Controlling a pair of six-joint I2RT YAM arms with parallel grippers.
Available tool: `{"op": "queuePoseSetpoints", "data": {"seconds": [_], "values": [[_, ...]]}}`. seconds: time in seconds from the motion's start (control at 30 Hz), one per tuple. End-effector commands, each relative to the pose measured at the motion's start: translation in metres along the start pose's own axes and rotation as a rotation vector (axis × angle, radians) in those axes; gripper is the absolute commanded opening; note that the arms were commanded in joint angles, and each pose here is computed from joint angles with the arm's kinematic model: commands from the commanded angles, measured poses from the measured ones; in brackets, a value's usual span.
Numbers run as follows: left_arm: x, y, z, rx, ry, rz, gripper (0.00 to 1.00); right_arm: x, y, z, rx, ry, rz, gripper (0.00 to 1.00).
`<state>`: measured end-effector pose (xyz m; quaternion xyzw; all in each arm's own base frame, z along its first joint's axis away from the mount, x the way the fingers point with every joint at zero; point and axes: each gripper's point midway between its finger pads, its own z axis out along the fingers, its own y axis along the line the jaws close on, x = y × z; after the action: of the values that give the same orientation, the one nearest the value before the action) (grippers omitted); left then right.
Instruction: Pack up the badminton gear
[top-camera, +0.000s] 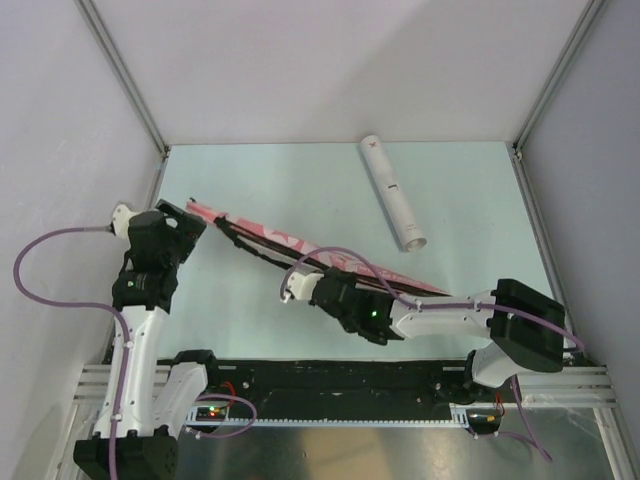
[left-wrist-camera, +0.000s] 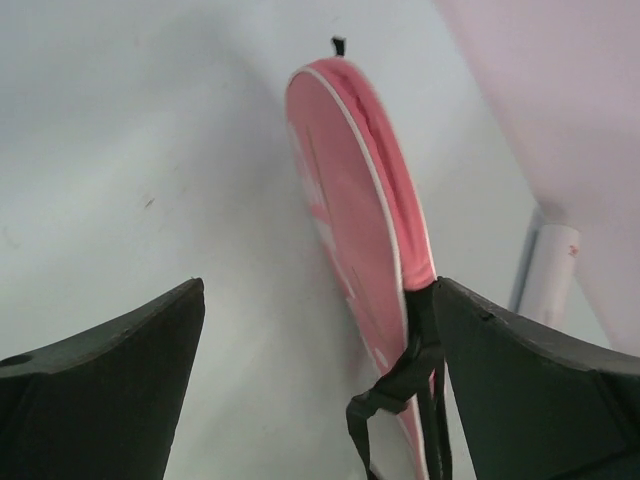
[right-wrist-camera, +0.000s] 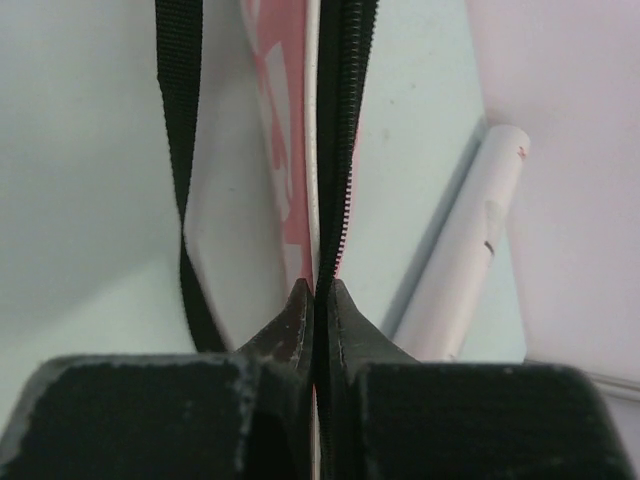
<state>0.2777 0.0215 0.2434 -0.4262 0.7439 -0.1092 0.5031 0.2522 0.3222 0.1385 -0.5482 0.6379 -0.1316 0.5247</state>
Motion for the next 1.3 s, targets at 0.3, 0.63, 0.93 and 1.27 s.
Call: {"op": "queuePoseSetpoints", "data": {"seconds": [0.3,0.63,0.93,1.27], "values": [[0.035,0.044,0.015,-0.129,0.113,-0.064,0.97,0.000,0.046,-0.019,-0.005,-0.010,0.129,0.00],[0.047,0.058,0.022,-0.175,0.147,-0.041,0.93,0.013,0.051,-0.032,-0.027,-0.038,0.184,0.00],[0.058,0.065,0.026,-0.179,0.193,0.024,0.98,0.025,0.042,-0.043,-0.039,-0.060,0.262,0.00],[0.076,0.060,0.038,-0.148,0.259,-0.008,0.83,0.033,0.036,-0.056,-0.087,-0.121,0.311,0.00]]}}
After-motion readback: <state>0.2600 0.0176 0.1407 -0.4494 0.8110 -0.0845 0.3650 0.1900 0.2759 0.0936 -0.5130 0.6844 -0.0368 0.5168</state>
